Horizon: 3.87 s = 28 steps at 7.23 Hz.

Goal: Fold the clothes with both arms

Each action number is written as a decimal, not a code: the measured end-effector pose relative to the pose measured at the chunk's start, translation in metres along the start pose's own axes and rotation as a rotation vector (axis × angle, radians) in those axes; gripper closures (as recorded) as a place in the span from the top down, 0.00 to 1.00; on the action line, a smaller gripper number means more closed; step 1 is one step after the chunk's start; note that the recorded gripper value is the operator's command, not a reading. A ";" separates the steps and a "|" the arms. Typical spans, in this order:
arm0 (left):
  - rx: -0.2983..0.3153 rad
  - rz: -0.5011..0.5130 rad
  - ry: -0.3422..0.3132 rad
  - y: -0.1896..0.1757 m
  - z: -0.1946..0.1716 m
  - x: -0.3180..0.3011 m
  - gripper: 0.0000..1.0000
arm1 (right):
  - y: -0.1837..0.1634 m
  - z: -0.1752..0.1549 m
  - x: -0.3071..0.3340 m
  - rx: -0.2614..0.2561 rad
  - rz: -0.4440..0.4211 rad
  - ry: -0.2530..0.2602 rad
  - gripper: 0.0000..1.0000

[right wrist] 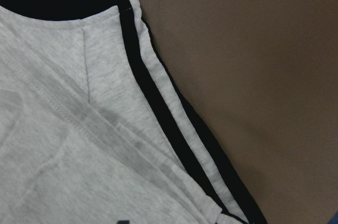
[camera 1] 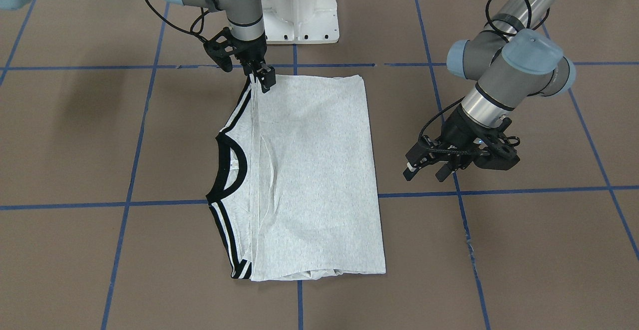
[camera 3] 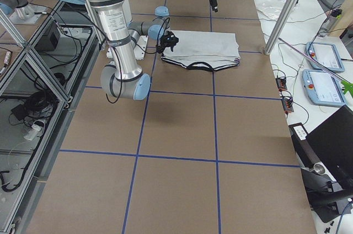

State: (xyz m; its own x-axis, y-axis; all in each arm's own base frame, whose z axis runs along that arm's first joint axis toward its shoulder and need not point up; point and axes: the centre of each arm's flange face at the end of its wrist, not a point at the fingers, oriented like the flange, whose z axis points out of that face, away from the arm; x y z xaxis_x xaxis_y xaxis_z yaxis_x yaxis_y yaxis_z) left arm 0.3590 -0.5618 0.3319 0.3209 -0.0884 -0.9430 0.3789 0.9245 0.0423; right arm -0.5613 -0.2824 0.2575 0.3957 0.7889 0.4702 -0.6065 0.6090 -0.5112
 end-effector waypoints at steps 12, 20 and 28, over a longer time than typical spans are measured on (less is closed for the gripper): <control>0.023 -0.004 -0.015 0.007 -0.020 -0.007 1.00 | 0.008 0.019 0.034 -0.044 0.041 -0.047 0.00; -0.145 -0.323 0.034 0.183 -0.044 0.014 0.98 | -0.009 -0.028 0.048 -0.096 0.048 -0.081 0.00; -0.204 -0.477 -0.207 0.352 0.017 0.040 0.70 | -0.007 -0.034 0.047 -0.110 0.046 -0.085 0.00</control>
State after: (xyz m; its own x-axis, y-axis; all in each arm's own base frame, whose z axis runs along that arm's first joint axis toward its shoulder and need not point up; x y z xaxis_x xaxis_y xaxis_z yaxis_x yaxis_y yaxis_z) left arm 0.5198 -0.2459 0.3148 0.3262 -0.5667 -0.7566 0.3549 0.8153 -0.4576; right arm -0.5150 -0.2468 0.2594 0.3060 0.8093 0.5013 -0.5420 0.5810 -0.6071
